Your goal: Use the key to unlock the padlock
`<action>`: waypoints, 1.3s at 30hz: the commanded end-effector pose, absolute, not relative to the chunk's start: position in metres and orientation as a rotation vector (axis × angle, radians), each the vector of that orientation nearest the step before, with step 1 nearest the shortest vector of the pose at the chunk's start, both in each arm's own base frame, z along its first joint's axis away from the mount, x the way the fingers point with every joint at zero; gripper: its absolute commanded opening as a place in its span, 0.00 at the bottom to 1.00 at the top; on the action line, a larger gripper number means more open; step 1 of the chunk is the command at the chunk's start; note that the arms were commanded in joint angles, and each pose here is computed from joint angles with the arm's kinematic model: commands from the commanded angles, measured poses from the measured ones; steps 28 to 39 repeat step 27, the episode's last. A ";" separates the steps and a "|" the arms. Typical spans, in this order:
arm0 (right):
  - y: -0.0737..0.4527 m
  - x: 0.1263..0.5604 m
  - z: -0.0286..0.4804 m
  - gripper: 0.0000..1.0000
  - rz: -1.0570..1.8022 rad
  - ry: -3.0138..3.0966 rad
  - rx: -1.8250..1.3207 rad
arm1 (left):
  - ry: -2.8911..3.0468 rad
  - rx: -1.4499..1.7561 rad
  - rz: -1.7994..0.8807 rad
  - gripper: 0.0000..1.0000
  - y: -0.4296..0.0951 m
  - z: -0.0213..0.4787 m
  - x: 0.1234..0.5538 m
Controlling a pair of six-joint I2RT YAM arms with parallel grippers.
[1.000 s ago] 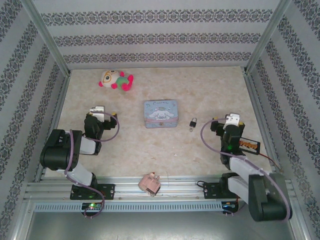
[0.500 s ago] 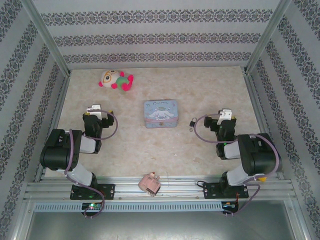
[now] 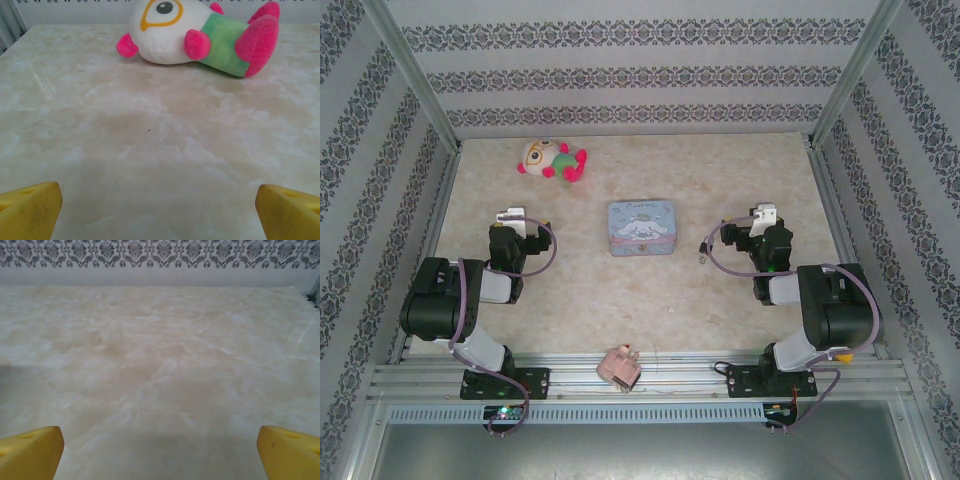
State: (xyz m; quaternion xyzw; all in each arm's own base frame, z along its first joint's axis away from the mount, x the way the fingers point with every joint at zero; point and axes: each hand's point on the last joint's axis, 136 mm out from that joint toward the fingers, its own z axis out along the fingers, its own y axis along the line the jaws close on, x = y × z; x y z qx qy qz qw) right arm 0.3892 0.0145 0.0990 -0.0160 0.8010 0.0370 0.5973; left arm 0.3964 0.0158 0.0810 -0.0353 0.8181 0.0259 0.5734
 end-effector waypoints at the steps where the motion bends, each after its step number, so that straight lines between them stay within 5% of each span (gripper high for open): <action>1: 0.023 0.390 0.104 0.98 0.134 1.848 -0.091 | 1.906 -0.053 0.056 0.99 0.013 0.089 0.400; 39: 0.010 0.398 0.108 0.98 0.084 1.850 -0.016 | 1.908 -0.040 0.048 0.99 0.011 0.089 0.401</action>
